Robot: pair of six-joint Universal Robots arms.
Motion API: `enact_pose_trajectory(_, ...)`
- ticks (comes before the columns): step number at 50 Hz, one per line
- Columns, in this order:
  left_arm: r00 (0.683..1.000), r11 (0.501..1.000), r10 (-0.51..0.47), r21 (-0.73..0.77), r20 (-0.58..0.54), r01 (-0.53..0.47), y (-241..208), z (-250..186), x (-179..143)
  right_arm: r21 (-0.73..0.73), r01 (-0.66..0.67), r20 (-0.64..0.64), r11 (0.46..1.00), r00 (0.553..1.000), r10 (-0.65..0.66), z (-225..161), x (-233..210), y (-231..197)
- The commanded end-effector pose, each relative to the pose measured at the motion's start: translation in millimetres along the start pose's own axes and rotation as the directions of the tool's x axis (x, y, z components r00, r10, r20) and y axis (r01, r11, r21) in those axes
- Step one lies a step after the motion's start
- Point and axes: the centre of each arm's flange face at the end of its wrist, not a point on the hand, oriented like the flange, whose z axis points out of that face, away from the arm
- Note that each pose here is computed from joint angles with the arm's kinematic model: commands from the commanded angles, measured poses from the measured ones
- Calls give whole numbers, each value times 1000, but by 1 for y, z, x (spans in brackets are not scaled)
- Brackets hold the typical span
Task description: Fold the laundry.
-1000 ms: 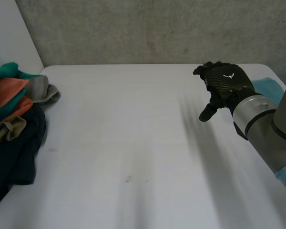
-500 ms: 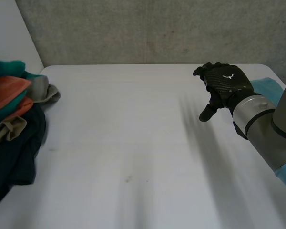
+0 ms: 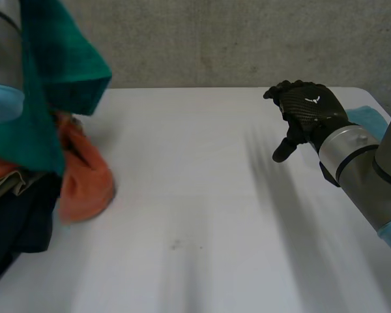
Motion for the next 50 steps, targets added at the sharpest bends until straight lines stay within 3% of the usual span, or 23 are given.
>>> enact_pose_trajectory(1, 978, 968, -173, 166, -118, 191, -68, -32, 30, 8, -1, -6, 1000, 1000, 1, 1, 2, -3)
enact_pose_trajectory(3, 964, 959, -193, 174, -183, 225, -80, -47, 48, 9, -1, -9, 1000, 1000, 1, 1, 2, -3)
enact_pose_trajectory(7, 903, 936, -234, 167, -360, 309, -105, -96, 99, 19, -1, -29, 1000, 1000, 2, 2, 9, -6)
enact_pose_trajectory(8, 872, 929, -248, 151, -422, 338, -110, -113, 115, 20, -2, -42, 1000, 999, 2, 3, 13, -7)
enact_pose_trajectory(12, 796, 908, -294, 106, -530, 406, -112, -142, 136, 13, -14, -97, 1000, 995, 16, 7, 32, -5)
enact_pose_trajectory(15, 758, 912, -311, 47, -573, 409, -100, -154, 153, 16, -10, -133, 1000, 991, 12, 10, 46, -6)
enact_pose_trajectory(19, 670, 920, -324, -58, -668, 388, -79, -192, 188, 25, -11, -155, 1000, 988, 15, 13, 55, -9)
enact_pose_trajectory(20, 630, 924, -316, -80, -709, 373, -77, -213, 198, 26, -10, -161, 1000, 987, 14, 13, 57, -9)
enact_pose_trajectory(23, 608, 935, -302, -103, -735, 339, -67, -228, 205, 32, -10, -182, 999, 983, 15, 15, 66, -11)
enact_pose_trajectory(30, 660, 946, -303, -131, -687, 298, -48, -203, 187, 38, -7, -189, 999, 982, 14, 16, 72, -15)
enact_pose_trajectory(34, 716, 951, -304, -158, -628, 265, -31, -175, 159, 19, 4, -168, 1000, 986, 0, 15, 67, -15)
enact_pose_trajectory(35, 743, 952, -304, -174, -596, 250, -21, -161, 150, -9, 26, -145, 1000, 989, -27, 12, 64, -13)
enact_pose_trajectory(43, 852, 953, -267, -252, -451, 166, 41, -105, 113, -165, 161, 161, 973, 978, -135, -10, 11, 8)
enact_pose_trajectory(47, 888, 948, -245, -286, -388, 137, 79, -77, 100, -240, 183, 300, 953, 948, -107, -20, -24, 32)
enact_pose_trajectory(50, 884, 944, -237, -309, -402, 112, 110, -64, 105, -274, 208, 368, 939, 925, -98, -26, -47, 52)
